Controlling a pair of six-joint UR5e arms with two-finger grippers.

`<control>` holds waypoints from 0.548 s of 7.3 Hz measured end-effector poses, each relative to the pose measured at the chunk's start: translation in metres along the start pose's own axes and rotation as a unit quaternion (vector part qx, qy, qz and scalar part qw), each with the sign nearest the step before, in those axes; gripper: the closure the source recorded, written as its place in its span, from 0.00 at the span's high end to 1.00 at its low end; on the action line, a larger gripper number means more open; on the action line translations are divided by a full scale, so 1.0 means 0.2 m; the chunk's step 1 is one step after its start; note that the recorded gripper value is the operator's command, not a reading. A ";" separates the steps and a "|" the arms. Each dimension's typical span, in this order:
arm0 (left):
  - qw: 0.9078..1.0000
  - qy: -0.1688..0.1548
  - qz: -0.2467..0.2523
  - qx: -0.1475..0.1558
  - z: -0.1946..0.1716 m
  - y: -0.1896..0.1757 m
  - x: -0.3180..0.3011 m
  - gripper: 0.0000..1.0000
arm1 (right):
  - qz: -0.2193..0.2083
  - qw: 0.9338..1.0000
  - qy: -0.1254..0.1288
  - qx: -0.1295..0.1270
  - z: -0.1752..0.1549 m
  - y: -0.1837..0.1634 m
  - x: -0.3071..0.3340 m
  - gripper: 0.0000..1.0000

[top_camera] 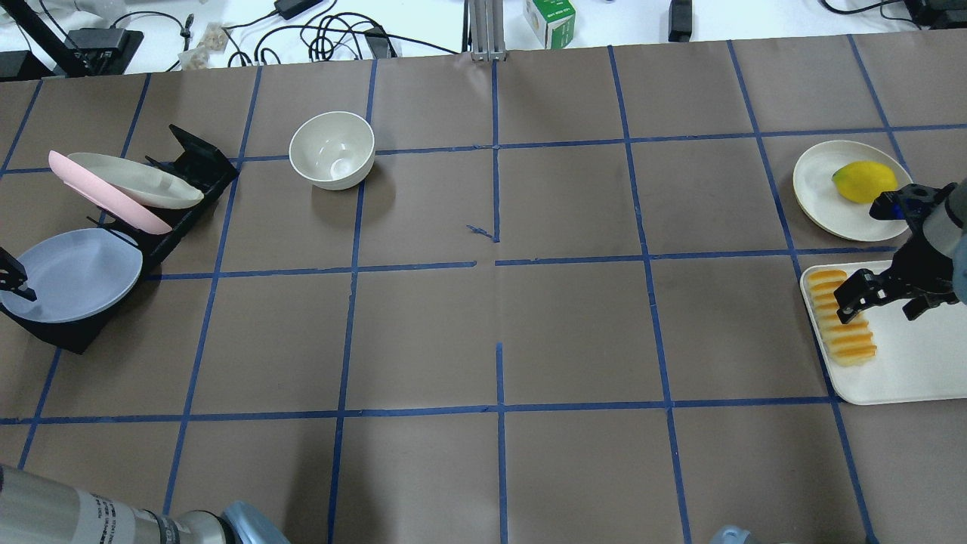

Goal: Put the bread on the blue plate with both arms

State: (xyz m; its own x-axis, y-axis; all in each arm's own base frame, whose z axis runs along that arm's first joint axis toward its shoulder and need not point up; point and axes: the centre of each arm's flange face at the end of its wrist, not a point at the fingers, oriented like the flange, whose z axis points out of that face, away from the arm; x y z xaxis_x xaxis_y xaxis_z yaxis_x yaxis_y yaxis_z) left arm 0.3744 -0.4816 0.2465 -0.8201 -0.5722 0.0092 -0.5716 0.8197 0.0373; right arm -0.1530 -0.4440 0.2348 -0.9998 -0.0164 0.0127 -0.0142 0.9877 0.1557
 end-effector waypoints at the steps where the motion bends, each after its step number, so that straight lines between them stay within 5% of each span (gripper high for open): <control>1: 1.000 -0.001 0.002 0.001 -0.01 0.00 0.00 0.00 | -0.001 1.000 0.002 0.003 0.05 -0.03 0.02 1.00; 4: 1.000 -0.015 0.008 -0.001 -0.06 0.02 0.00 0.00 | 0.003 1.000 -0.006 -0.001 0.14 -0.07 0.03 1.00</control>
State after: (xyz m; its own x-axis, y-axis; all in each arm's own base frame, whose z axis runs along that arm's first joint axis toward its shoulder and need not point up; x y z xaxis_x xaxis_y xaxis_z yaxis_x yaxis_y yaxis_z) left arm 0.3729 -0.4787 0.2580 -0.8298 -0.5576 -0.0210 -0.5580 0.8289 0.0387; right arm -0.1589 -0.4539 0.2059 -1.0000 -0.0083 0.0024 -0.0078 0.9873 0.1586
